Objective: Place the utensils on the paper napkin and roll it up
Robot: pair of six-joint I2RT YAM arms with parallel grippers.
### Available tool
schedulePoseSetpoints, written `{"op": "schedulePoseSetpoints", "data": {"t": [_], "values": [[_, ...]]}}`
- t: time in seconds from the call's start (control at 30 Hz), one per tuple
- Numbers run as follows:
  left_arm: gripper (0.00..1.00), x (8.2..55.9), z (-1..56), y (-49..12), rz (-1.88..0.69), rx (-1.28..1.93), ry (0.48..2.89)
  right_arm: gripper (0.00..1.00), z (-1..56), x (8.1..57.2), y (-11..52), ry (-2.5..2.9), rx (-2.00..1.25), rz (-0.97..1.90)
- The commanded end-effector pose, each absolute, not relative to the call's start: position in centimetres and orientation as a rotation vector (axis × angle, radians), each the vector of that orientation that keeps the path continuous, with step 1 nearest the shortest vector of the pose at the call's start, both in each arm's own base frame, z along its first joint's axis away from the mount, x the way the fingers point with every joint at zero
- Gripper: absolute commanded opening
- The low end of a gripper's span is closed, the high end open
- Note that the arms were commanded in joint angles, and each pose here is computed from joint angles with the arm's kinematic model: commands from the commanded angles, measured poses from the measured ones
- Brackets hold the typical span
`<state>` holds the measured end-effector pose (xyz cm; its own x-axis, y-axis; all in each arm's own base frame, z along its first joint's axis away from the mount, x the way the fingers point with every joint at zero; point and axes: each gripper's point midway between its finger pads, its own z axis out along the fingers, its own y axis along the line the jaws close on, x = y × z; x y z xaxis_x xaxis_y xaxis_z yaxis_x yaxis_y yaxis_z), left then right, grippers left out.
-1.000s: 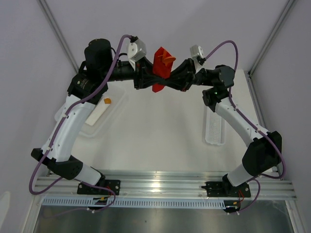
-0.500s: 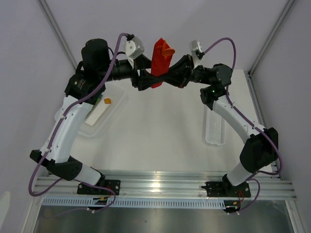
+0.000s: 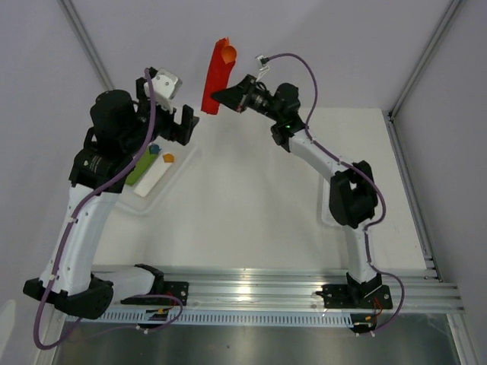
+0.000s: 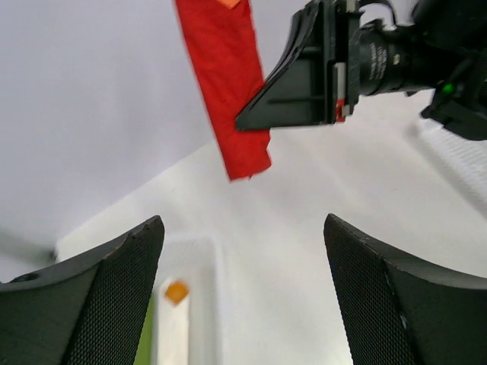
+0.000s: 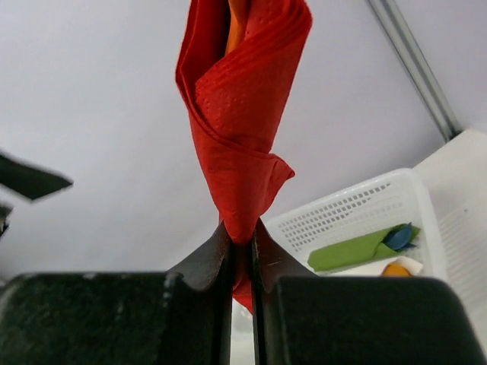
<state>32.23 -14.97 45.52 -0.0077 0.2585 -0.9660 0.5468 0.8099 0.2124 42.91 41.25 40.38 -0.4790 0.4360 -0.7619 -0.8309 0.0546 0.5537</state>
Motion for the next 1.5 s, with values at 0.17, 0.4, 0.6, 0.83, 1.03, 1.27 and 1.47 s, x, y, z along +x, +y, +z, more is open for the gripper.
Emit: {"op": "schedulePoseSetpoints", "data": {"t": [0.17,0.4,0.6,0.83,1.03,1.27,1.47], "values": [[0.88,32.2,39.8,-2.4,0.109,0.236,1.807,0.00,37.0,45.6,52.6,1.559,-0.075,1.710],[0.90,30.7,31.2,4.4,0.275,0.036,1.961,0.00,30.6,44.9,59.5,1.620,0.207,1.687],[0.80,30.7,27.0,4.0,0.244,0.164,2.002,0.00,29.3,41.2,63.1,1.605,0.091,1.753],[0.72,30.6,26.9,5.5,0.395,0.280,1.981,0.00,33.7,41.5,60.1,1.573,-0.006,1.628],[0.70,30.3,32.2,0.6,0.130,0.431,1.839,0.00,37.6,37.7,57.5,1.373,-0.429,1.632],[0.83,28.8,37.2,-7.4,-0.375,0.663,1.677,0.00,37.9,34.5,48.6,1.143,-0.721,1.555],[0.88,27.9,39.7,-12.4,-0.627,0.864,1.563,0.00,39.5,30.8,46.8,0.994,-0.963,1.460]]}}
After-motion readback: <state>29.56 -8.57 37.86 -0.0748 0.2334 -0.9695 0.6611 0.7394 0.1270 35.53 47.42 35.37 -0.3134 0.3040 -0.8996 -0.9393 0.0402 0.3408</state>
